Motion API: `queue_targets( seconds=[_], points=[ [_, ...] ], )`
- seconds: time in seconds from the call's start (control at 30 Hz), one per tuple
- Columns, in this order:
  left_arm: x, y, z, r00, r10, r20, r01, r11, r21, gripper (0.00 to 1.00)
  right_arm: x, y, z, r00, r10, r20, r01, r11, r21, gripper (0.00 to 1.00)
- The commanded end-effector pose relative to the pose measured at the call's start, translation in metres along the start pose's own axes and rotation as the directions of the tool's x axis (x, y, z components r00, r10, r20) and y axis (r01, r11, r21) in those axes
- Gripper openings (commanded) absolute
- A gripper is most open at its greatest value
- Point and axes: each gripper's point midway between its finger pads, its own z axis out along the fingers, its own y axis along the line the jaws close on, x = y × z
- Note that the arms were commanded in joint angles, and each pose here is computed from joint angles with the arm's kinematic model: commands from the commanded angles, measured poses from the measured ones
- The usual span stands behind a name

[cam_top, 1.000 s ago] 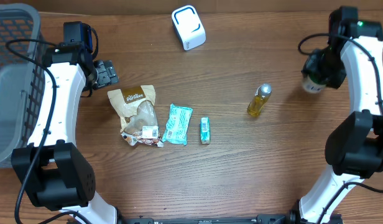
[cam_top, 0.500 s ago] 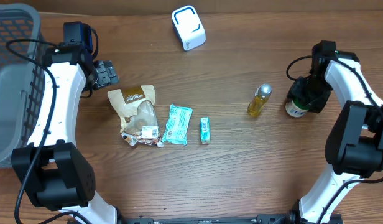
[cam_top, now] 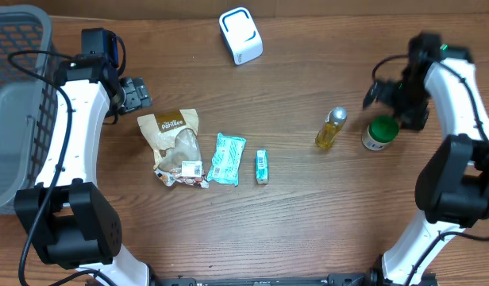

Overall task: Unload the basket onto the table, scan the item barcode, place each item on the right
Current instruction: 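Open the right gripper and lift it off the jar, then lower the right gripper over the yellow oil bottle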

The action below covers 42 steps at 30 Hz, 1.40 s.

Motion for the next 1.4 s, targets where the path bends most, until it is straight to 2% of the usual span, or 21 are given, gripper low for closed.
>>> queue_targets(
  seconds=[0.0,0.1,0.17,0.27,0.3,0.47,0.57,0.8,1.37],
  points=[
    [-0.004,-0.002,-0.009,1.000,0.008,0.028,-0.008,1.000,-0.001,1.00,-0.010,0.025,-0.091,0.982,-0.021,0.186,0.042,0.993,-0.113,1.00],
    [-0.004,-0.002,-0.009,1.000,0.008,0.028,-0.008,1.000,-0.001,1.00,-0.001,0.033,-0.134,0.967,-0.007,0.253,0.052,0.984,-0.168,1.00],
    [-0.004,-0.002,-0.009,1.000,0.008,0.028,-0.008,1.000,-0.001,1.00,0.006,0.042,-0.141,0.970,-0.013,0.242,0.069,0.972,-0.224,1.00],
    [-0.004,-0.002,-0.009,1.000,0.008,0.028,-0.008,1.000,-0.001,1.00,0.021,0.051,-0.141,0.984,-0.023,0.176,0.073,0.956,-0.283,1.00],
    [-0.004,-0.002,-0.009,1.000,0.008,0.028,-0.008,1.000,-0.001,1.00,0.027,0.054,-0.138,0.988,-0.031,0.149,0.074,0.954,-0.290,0.95],
    [-0.004,-0.002,-0.009,1.000,0.008,0.028,-0.008,1.000,-0.001,1.00,0.045,0.070,-0.128,0.989,-0.093,0.114,0.121,0.954,-0.276,0.90],
    [-0.004,-0.002,-0.009,1.000,0.008,0.028,-0.008,1.000,-0.001,1.00,0.056,0.080,-0.118,0.984,-0.140,0.114,0.162,0.963,-0.216,0.89],
    [-0.004,-0.002,-0.009,1.000,0.008,0.028,-0.008,1.000,-0.001,0.99,0.071,0.089,-0.093,0.983,-0.129,0.134,0.138,0.989,-0.060,0.89],
    [-0.004,-0.002,-0.009,1.000,0.008,0.028,-0.008,1.000,-0.001,1.00,0.089,0.079,-0.004,0.987,-0.153,0.043,0.154,0.988,-0.010,0.90]
  ],
)
